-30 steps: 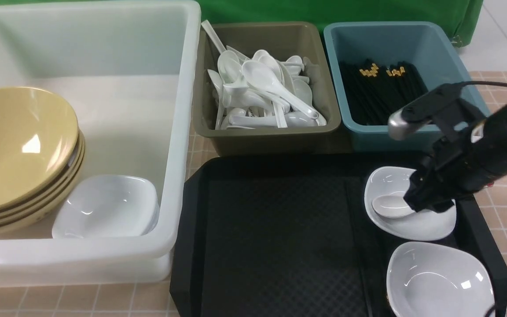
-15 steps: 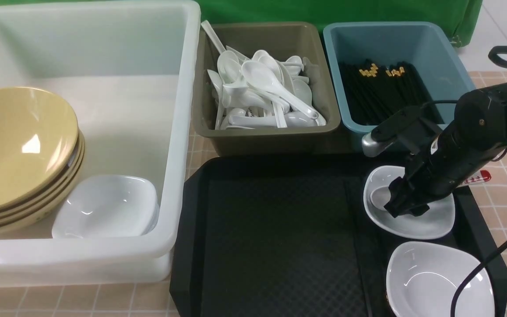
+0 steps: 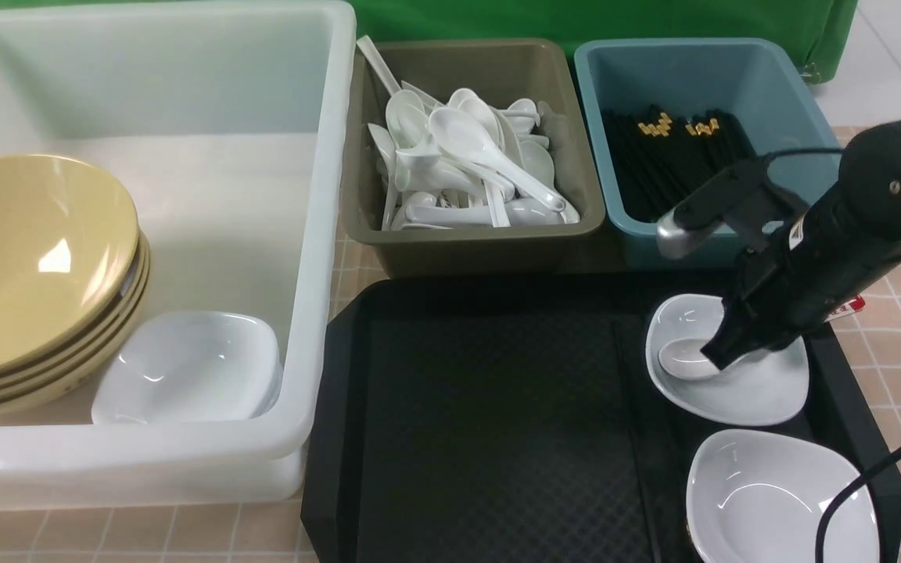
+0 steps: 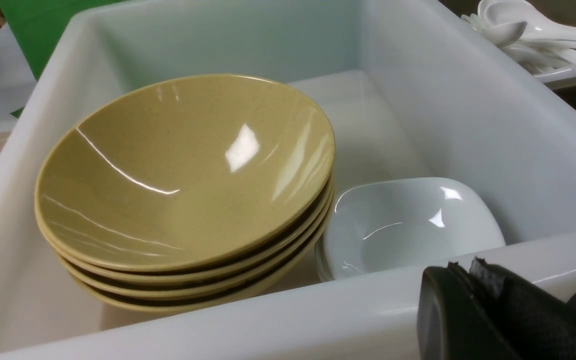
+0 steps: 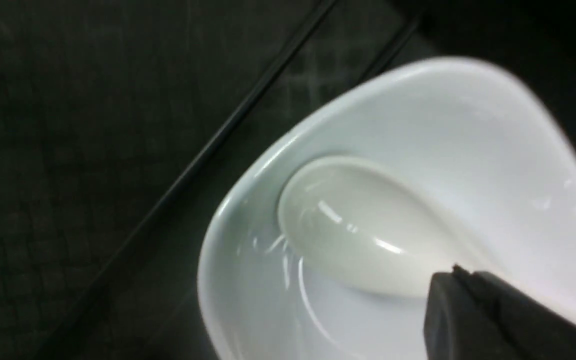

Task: On brown table put chopsticks spoon bowls plates into blue grey white boxes.
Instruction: 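Reach down and grasp the white spoon resting in the bowl with the right gripper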

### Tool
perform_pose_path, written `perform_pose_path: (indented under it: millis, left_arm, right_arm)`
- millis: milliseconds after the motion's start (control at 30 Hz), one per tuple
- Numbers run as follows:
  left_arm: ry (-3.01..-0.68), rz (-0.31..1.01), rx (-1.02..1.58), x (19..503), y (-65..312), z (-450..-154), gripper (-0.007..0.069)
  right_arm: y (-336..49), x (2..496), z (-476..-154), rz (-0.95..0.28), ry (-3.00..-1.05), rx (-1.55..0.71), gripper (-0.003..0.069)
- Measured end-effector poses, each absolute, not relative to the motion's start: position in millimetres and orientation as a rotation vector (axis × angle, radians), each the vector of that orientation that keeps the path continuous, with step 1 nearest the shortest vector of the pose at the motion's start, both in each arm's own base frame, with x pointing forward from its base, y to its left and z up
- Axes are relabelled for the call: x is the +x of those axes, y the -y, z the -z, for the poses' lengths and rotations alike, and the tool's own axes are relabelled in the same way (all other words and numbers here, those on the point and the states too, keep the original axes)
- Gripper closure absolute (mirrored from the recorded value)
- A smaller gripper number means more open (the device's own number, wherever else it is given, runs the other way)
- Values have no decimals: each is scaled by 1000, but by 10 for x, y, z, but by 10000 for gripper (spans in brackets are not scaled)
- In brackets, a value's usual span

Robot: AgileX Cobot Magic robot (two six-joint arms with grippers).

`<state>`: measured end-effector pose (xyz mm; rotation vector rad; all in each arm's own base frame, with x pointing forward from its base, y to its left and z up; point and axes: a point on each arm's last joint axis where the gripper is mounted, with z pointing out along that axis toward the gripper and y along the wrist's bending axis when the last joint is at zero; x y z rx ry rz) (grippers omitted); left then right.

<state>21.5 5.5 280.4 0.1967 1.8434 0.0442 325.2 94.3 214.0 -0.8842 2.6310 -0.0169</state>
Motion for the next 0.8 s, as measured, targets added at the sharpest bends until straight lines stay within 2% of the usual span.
perform_pose_path:
  millis: [67, 100, 133, 200, 233, 267, 300, 333, 367, 433, 567, 733, 800]
  left_arm:
    - [-1843, -44, 197, 215, -55, -2804, 624]
    - [-1842, -49, 203, 215, -55, -2804, 624]
    - [-1842, -49, 203, 215, -55, -2804, 624]
    - [-1838, -48, 203, 216, -54, -2808, 624]
    - [-1836, -48, 203, 216, -54, -2809, 624]
    - [-1836, -48, 203, 216, -54, -2809, 624]
    - [-1836, -48, 203, 216, -54, -2810, 624]
    - [-1836, -48, 203, 216, -54, -2810, 624]
    - [-1836, -48, 203, 216, -54, -2810, 624]
    - [-1836, -48, 203, 216, -54, -2810, 624]
    - [-1836, -48, 203, 216, -54, -2810, 624]
    - [-1836, -48, 203, 216, -54, -2810, 624]
    - [-1836, -48, 203, 216, -54, -2810, 624]
  right_arm:
    - [-944, 3267, -2157, 24, -2620, -886, 531]
    - [-947, 3280, -2150, 26, -2608, -892, 440]
    - [-947, 3280, -2150, 26, -2607, -894, 429]
    - [-955, 3307, -2114, 32, -2594, -917, 267]
    - [-958, 3318, -2087, 33, -2597, -925, 223]
    - [-959, 3320, -2082, 33, -2597, -927, 213]
    - [-965, 3341, -2027, 35, -2603, -948, 132]
    - [-965, 3341, -2027, 35, -2603, -948, 124]
    - [-969, 3360, -1956, 35, -2619, -961, 74]
    - [-967, 3372, -1893, 43, -2632, -975, 55]
    - [-974, 3399, -1774, 43, -2660, -989, 76]
    - [-973, 3393, -1732, 33, -2703, -962, 239]
    - [-969, 3381, -1729, 30, -2721, -956, 356]
